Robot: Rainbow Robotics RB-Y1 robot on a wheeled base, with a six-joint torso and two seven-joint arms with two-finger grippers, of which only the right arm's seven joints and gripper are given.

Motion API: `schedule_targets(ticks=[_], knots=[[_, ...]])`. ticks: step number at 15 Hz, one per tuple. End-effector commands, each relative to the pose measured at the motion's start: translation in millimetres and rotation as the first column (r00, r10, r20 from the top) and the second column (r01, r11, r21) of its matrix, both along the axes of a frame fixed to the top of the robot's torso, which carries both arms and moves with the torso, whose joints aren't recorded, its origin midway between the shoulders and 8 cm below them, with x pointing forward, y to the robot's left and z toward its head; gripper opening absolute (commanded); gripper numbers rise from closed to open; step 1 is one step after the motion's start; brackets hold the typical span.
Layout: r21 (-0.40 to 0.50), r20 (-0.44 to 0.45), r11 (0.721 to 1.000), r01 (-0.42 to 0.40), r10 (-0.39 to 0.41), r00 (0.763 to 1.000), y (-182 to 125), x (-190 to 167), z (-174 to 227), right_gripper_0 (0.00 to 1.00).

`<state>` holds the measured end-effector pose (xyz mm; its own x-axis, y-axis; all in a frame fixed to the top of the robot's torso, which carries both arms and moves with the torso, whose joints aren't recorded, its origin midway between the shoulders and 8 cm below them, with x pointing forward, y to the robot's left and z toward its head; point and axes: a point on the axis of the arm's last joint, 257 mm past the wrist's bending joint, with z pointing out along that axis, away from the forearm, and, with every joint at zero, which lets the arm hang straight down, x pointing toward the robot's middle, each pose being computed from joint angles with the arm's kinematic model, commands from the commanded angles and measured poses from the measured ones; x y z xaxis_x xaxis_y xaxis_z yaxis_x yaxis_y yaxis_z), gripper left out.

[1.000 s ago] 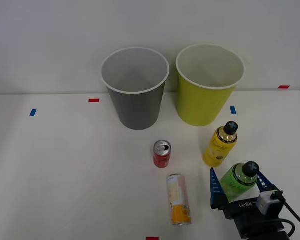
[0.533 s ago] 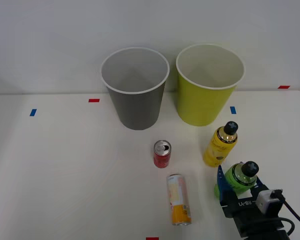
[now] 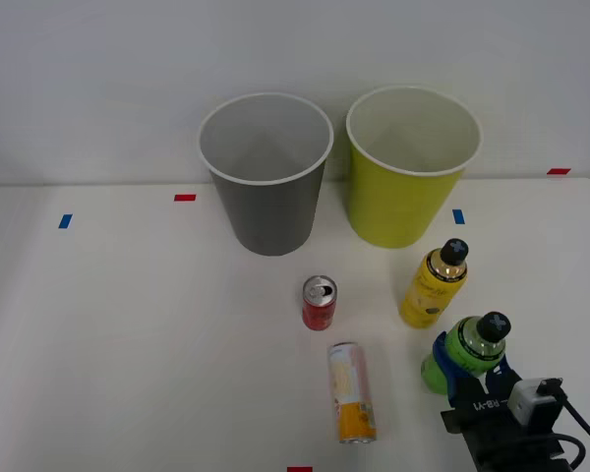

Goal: Put cans in the gray bin, plastic bottles in the light green bin

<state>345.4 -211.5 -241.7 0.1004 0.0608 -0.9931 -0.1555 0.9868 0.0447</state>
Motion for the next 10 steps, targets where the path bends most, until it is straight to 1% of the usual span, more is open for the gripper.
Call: schedule_targets(ticks=[1, 3, 5, 6, 7, 8, 10], knots=[[-0.003, -0.006, 1.000, 0.014, -0.014, 1.000, -12, -19, 11, 0.00], [-0.002, -0.009, 0.999, 0.032, -0.033, 0.999, -26, -33, 23, 0.00], [0.007, 0.005, 0.999, 0.048, -0.048, 0.999, -35, -38, 38, 0.00], [0.027, 0.014, 0.999, 0.044, -0.045, 0.999, -33, -39, 47, 0.00], [0.057, 0.016, 0.998, 0.027, -0.027, 0.999, -26, -38, 57, 0.00], [0.107, 0.018, 0.994, 0.006, -0.008, 1.000, -17, -36, 73, 0.00], [0.197, 0.038, 0.980, -0.032, 0.025, 0.999, -2, -35, 110, 0.00]])
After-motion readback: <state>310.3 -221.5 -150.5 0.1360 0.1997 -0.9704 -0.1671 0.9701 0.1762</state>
